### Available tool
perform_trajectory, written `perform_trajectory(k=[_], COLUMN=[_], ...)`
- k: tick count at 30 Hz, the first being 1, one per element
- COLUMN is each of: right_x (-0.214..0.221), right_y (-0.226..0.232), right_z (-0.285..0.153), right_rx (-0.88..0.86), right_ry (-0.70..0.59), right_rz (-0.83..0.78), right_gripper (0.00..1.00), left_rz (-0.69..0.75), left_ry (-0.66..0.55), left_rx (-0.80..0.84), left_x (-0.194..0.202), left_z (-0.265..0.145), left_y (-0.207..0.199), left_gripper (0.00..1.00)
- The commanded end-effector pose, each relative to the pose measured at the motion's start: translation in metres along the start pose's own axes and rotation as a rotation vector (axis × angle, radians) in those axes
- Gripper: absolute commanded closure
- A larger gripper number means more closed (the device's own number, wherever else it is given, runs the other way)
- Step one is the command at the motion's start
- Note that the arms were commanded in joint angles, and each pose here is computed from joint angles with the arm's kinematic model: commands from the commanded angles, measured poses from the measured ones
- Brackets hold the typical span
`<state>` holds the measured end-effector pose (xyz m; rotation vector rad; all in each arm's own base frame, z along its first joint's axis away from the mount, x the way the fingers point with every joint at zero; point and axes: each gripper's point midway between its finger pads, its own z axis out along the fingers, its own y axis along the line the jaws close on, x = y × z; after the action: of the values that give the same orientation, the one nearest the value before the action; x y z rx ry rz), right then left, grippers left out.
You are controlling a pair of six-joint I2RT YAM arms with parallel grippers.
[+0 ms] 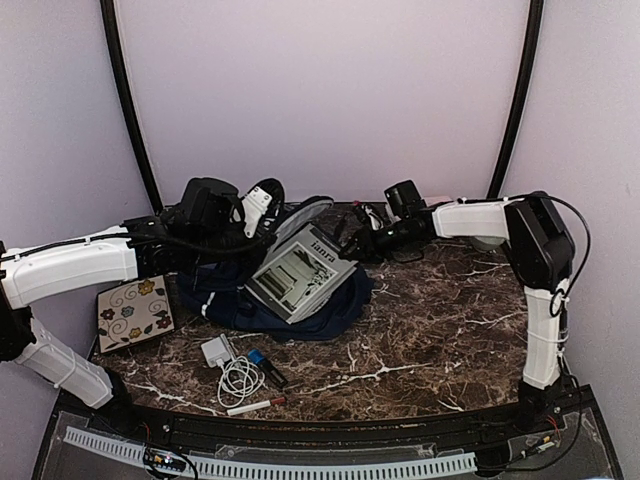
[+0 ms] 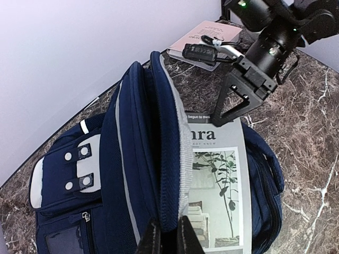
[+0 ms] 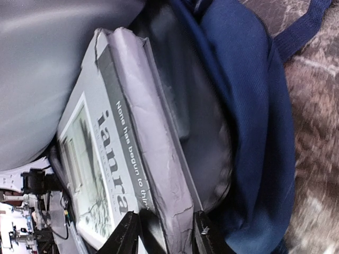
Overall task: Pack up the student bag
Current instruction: Adjust the book in the second largest pocket of the bag.
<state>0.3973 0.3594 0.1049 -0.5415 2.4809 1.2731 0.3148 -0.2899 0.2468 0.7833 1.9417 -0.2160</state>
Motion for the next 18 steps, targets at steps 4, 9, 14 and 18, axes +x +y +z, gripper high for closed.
perform_trajectory(k=[4, 9, 14, 18], right_x=[0.052, 0.106, 0.149, 0.162], right_y=[0.073, 0.069, 0.047, 0.045], right_z=[-0.011, -0.02, -0.041, -0.052], right_rx=[-0.091, 0.034, 0.153, 0.173], right_ry=[0.046, 0.155, 0.215, 0.237], right_rz=[-0.05, -0.009, 0.081, 0.089], right_gripper=[0.63, 0.59, 0.56, 0.42], left_rz=[-0.033, -0.032, -0.032, -0.032], left_ry=[-0.135, -0.139, -0.141, -0.14], left_rx=[-0.024, -0.024, -0.023, -0.022], left_x=[-0.036, -0.037, -0.037, -0.037], left_z=[-0.019, -0.021, -0.021, -0.021], left_y=[0.01, 0.01, 0.01, 0.01], left_gripper=[1.0, 1.0, 1.0, 1.0])
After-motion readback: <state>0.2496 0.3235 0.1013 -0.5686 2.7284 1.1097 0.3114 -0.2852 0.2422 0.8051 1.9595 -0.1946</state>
